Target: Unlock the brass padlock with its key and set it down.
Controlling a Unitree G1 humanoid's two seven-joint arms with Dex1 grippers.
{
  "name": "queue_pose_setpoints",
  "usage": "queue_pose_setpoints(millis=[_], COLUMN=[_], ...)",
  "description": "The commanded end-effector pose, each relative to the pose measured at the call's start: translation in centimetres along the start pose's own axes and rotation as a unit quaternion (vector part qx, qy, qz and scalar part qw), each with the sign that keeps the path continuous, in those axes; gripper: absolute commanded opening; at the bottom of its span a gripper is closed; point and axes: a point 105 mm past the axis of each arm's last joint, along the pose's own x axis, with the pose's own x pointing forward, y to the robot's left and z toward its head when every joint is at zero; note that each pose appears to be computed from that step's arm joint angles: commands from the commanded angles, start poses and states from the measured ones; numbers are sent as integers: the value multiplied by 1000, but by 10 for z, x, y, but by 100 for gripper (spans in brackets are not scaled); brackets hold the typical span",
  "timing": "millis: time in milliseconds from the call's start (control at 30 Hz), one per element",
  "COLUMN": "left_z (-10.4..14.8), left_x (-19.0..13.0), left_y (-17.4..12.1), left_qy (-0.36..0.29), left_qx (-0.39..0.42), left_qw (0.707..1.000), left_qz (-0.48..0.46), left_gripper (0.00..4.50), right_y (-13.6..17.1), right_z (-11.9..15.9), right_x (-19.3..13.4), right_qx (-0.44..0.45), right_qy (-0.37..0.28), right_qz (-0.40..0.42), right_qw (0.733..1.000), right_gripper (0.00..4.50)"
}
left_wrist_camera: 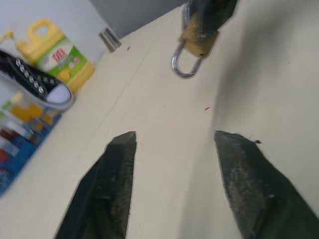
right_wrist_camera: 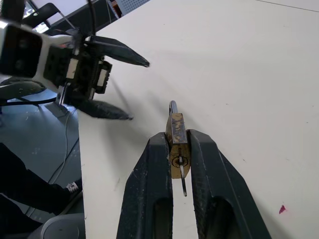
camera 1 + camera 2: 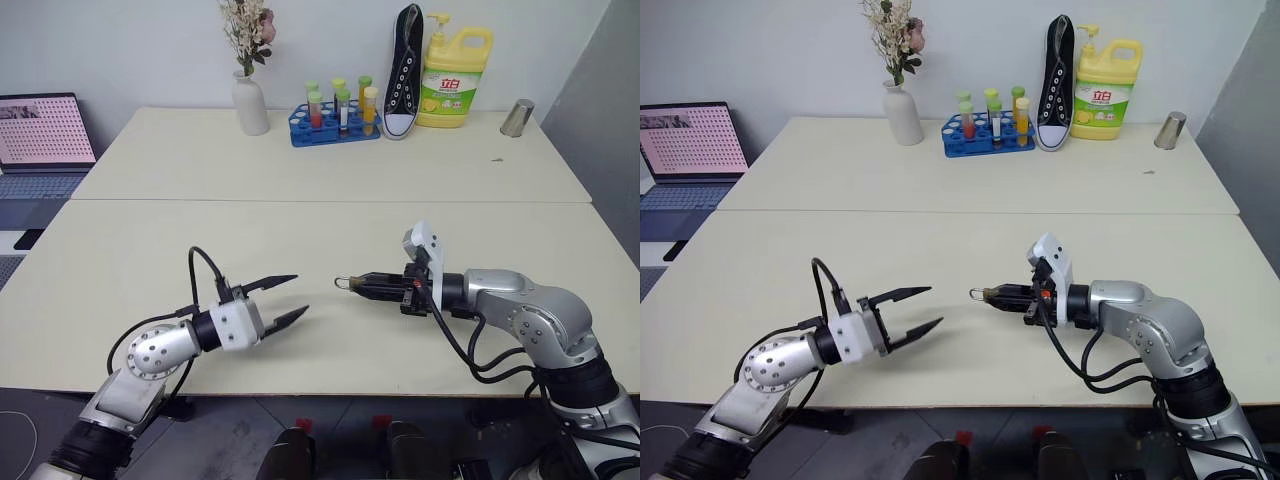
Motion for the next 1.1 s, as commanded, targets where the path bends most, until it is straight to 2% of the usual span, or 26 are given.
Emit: queue_pose_setpoints(millis=[33,100,167,200,333,733,1100], left_z=[16,22,27,30,37,28,46], left_x=[17,32,41,44,52,44,29], left_y=[15,24,27,26,13,-13,-26], left_qy=[-30,-50,-63,-67,-70,-18,-27], left_qx=[-97,-184,-236,-259,-305,-312,-338], left_qw=[995,981,970,964,948,943,928], left_qz=[16,20,12,3,-53,-112,-156], left_gripper=[134,65,5,0,0,0,0], right_y=[11,16,18,18,20,21,19], right_z=[14,15,16,16,15,14,12], right_x=[-1,0,1,1,0,-1,-1], right_qx=[-40,-49,-51,-53,-55,-52,-55], right_qy=[-16,-16,-16,-16,-13,-18,-10], right_qz=[21,33,37,37,38,32,33], right_qw=[999,998,998,998,998,998,998], right_gripper=[13,13,13,13,13,13,13])
